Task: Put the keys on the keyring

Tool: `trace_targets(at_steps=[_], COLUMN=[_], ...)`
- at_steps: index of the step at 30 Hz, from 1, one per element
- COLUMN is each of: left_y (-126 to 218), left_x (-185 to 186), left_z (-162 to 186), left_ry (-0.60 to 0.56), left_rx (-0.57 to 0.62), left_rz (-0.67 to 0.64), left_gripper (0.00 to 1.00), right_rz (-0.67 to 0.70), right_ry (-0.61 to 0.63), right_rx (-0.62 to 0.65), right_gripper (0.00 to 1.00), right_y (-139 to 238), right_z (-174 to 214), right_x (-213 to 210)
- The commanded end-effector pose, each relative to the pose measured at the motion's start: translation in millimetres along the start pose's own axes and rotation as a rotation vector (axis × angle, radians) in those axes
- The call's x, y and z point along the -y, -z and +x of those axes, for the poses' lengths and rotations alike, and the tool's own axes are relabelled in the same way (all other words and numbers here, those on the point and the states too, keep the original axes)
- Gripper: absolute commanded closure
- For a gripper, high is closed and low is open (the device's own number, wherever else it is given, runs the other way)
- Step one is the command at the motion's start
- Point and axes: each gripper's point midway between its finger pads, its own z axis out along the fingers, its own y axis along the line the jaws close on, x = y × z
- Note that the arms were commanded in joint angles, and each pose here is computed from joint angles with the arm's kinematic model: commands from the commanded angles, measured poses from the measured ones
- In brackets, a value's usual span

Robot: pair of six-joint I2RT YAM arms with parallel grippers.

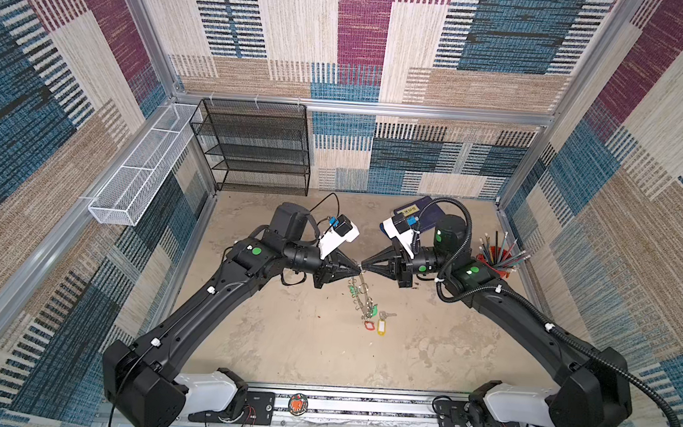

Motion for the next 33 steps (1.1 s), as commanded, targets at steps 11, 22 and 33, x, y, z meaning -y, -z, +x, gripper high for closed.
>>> trace_targets(at_steps=[11, 22, 33], left_y=[-1.2, 7.5, 19.6], left_x=[3.9, -17.6, -29.3], left_z=[-1.5, 1.7, -2.1], left_ry=[0.011, 0.014, 0.041], left_rx=[0.035, 0.104, 0.218], left_rz=[0.027, -0.155, -0.274], left_gripper=[1.00, 1.00, 1.00], right_rz=[-0.015, 0.198, 0.412], right_ry=[0.035, 0.037, -0.018], right_rx=[0.005, 0.108, 0.168], right_gripper=[1.00, 0.45, 0.15], right_y=[-1.4, 22.4, 46.4], right_z=[-6.4, -33.2, -21.1], right_x=[-3.3, 21.3, 47.2])
